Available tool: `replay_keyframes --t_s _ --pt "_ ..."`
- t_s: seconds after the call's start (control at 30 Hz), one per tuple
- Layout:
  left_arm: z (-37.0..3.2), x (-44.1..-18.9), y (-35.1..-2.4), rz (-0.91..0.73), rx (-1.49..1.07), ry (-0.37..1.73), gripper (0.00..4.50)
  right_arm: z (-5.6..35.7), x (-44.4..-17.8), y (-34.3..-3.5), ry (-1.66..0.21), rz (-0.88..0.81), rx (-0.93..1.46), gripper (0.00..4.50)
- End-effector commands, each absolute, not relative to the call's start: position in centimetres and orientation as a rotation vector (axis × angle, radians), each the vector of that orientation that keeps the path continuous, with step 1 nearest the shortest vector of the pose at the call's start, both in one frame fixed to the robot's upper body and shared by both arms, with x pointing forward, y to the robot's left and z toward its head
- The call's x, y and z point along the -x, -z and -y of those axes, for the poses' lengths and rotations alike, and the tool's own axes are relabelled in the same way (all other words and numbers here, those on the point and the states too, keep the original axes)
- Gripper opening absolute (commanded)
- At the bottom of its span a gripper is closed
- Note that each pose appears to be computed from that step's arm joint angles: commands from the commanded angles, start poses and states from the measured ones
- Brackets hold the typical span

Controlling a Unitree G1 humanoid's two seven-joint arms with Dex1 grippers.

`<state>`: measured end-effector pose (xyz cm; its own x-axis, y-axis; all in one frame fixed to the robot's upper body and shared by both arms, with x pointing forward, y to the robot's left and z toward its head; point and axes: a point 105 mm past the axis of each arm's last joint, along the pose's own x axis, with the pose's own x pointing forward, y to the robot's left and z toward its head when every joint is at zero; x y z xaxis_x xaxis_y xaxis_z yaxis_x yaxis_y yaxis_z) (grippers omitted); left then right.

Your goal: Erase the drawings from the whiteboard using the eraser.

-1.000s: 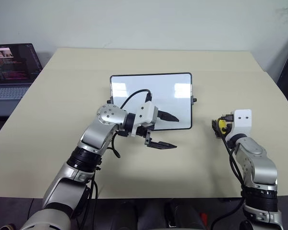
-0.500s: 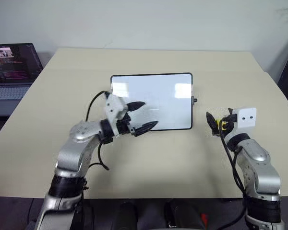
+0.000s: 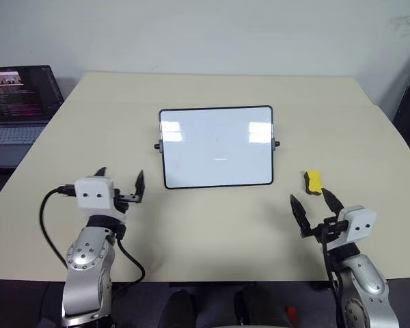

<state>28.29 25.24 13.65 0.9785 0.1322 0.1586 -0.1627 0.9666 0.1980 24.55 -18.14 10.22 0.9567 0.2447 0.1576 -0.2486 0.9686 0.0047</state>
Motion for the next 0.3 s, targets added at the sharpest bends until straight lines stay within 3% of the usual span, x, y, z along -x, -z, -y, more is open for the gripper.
replay_keyframes --t_s 0.03,0.3 --pt "-26.3 -28.0 -14.0 0.174 -0.237 -0.216 4.50 18.8 -24.3 -11.1 -0.249 0.200 -0.012 4.45" --pt "-27.3 -26.5 -10.7 0.056 -0.207 -0.291 4.50 19.4 -24.8 -12.0 -0.202 0.208 -0.018 4.45"
